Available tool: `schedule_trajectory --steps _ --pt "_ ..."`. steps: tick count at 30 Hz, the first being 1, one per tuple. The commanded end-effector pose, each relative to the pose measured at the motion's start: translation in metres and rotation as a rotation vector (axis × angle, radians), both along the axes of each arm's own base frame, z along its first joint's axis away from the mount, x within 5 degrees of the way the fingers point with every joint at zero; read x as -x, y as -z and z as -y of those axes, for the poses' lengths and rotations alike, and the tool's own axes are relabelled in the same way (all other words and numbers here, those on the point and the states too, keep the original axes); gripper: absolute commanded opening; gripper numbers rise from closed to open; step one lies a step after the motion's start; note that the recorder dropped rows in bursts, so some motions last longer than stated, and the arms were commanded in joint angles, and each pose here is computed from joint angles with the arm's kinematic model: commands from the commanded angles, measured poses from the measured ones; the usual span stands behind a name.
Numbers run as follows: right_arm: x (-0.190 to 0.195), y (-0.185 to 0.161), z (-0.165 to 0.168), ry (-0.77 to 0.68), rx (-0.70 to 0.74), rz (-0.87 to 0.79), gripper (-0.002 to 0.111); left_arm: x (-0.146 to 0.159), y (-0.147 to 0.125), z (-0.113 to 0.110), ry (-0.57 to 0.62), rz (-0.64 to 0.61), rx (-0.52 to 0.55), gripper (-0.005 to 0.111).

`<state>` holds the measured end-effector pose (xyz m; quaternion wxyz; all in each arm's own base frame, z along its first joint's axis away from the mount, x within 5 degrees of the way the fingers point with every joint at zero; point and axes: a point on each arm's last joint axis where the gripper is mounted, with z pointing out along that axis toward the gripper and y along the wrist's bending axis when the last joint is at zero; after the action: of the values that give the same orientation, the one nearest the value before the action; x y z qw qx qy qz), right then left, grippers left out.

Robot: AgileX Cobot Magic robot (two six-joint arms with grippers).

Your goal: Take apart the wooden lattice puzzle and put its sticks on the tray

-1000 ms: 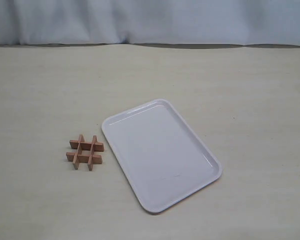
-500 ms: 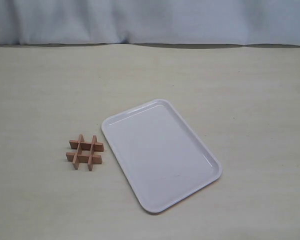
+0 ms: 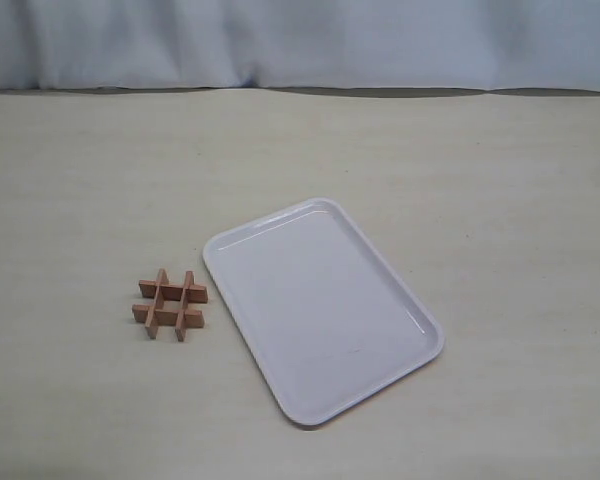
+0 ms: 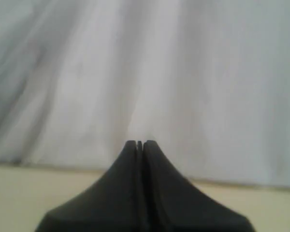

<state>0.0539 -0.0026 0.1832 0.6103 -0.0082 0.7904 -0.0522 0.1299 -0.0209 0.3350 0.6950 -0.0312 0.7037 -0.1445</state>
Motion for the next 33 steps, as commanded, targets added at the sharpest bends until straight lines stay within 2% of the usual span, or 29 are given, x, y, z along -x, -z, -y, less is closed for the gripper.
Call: schedule_trajectory --steps 1,5,9,12,15,22,24,28,30,33 --pt "0.0 0.001 0.0 -0.003 0.005 0.0 0.004 -0.069 0.059 0.02 0.039 -0.539 -0.218 0.0" --pt "0.0 0.001 0.0 -0.003 0.003 0.0 0.004 -0.103 0.12 0.075 0.279 -1.031 -0.531 0.0" --pt "0.0 0.001 0.0 -0.003 0.003 0.0 0.004 -0.108 0.16 0.112 0.418 -1.287 -0.696 0.0" --pt "0.0 0.001 0.0 -0.003 0.003 0.0 0.004 -0.109 0.173 0.121 0.431 -1.305 -0.684 0.0" --pt "0.0 0.001 0.0 -0.003 0.003 0.0 0.004 -0.11 0.173 0.126 0.432 -1.288 -0.614 0.0" --pt "0.0 0.001 0.0 -0.003 0.003 0.0 0.004 -0.113 0.174 0.13 0.414 -1.267 -0.547 0.002" --pt "0.0 0.001 0.0 -0.003 0.003 0.0 0.004 -0.114 0.174 0.13 0.403 -1.263 -0.528 0.009" --pt "0.0 0.001 0.0 -0.003 0.003 0.0 0.004 -0.113 0.174 0.13 0.399 -1.27 -0.526 0.034" --pt "0.0 0.001 0.0 -0.003 0.003 0.0 0.004 -0.111 0.176 0.129 0.396 -1.281 -0.527 0.042" --pt "0.0 0.001 0.0 -0.003 0.003 0.0 0.004 -0.108 0.183 0.126 0.379 -1.261 -0.51 0.043"
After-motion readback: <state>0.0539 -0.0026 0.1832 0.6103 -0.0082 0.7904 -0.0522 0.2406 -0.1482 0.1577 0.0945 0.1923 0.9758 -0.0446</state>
